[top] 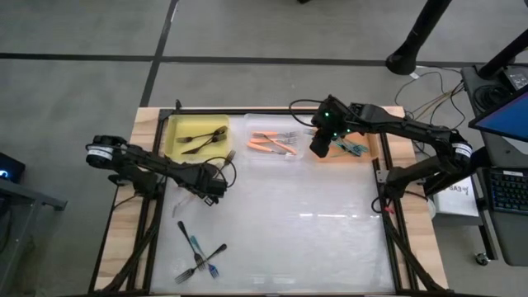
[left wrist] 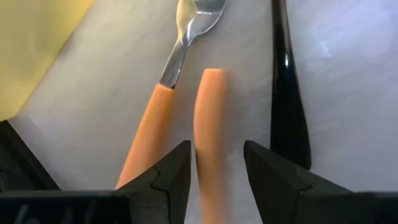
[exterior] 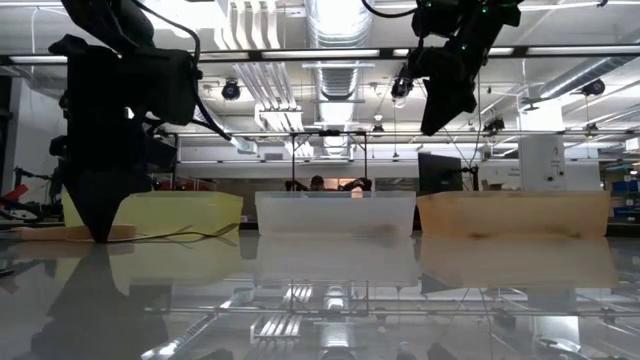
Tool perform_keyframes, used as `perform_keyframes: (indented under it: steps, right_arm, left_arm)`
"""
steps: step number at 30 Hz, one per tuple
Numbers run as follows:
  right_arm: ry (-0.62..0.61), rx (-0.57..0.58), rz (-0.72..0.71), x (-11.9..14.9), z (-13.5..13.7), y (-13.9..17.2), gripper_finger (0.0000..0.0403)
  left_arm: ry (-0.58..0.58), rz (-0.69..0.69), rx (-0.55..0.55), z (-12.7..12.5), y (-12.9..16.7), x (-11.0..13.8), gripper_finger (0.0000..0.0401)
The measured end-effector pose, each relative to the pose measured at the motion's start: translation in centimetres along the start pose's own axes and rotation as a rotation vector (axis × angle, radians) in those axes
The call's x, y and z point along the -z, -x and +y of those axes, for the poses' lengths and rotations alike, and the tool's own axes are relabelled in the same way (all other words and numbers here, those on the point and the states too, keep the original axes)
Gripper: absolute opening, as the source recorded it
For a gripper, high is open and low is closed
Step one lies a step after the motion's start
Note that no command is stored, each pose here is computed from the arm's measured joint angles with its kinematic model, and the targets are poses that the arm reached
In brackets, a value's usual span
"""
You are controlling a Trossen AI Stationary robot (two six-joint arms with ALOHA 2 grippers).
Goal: Sort silverware by color (type)
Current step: Put the orange fork into the transparent bin
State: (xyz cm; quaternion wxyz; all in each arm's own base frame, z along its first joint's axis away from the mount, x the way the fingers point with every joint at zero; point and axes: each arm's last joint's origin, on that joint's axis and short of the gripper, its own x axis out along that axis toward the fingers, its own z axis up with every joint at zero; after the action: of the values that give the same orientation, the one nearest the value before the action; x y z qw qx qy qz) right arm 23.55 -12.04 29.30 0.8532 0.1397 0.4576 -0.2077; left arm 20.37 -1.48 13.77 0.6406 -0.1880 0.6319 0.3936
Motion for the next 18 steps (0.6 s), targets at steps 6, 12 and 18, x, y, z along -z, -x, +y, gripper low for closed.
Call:
perform_keyframes:
  steps: [6,12,18]
  right_arm:
    - [0.013,0.0,-0.004,-0.04,0.01,0.0,0.0121]
    - [0.019,0.0,-0.004,-0.04,0.01,0.0,0.0121]
    - [0.025,0.0,-0.004,-0.04,0.0,0.0,0.0121]
  left_arm:
    - [-0.014,0.001,0.008,-0.07,-0.02,-0.04,0.0124]
    - [-0.026,0.005,0.02,-0.22,-0.08,-0.09,0.0062]
    - [-0.017,0.02,0.024,-0.19,-0.03,-0.04,0.0023]
